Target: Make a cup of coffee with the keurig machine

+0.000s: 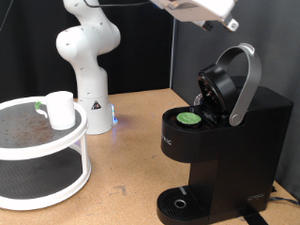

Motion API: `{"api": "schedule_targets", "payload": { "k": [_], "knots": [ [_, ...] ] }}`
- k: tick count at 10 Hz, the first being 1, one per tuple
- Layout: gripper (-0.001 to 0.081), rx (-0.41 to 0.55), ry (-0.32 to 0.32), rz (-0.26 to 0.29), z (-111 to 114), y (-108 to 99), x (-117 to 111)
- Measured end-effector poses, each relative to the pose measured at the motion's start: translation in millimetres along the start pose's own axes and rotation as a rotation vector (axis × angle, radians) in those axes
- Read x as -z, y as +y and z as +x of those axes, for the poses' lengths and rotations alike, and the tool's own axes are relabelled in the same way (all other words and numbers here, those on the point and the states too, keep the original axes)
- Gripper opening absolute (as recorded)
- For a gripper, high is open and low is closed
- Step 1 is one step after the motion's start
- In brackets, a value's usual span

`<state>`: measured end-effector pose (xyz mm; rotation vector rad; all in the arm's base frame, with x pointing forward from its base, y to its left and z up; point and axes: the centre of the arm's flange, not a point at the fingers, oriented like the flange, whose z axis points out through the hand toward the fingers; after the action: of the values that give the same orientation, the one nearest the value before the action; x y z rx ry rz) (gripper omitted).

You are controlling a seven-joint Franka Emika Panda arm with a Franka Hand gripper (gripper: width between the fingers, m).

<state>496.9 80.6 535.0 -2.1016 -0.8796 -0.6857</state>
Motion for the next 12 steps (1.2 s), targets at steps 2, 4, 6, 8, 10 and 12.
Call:
{"api": "schedule_targets", "payload": {
  "k": [2,4,6,8,10,12],
  "knots": [
    [0.0807,0.004,0.005,0.007,6.6,-7.8,-17.3],
    [0.0807,0.012,0.015,0.012,14.5,-17.5,-33.1],
    [0.0807,0.026,0.031,-0.004,25.2,-28.5,-51.9],
    [0.0807,0.031,0.018,-0.018,32.3,-38.8,-72.4],
    [0.0807,0.025,-0.003,-0.021,35.4,-45.5,-91.9],
    [0.0687,0.026,-0.022,-0.016,35.7,-49.3,-105.4]
  ]
}}
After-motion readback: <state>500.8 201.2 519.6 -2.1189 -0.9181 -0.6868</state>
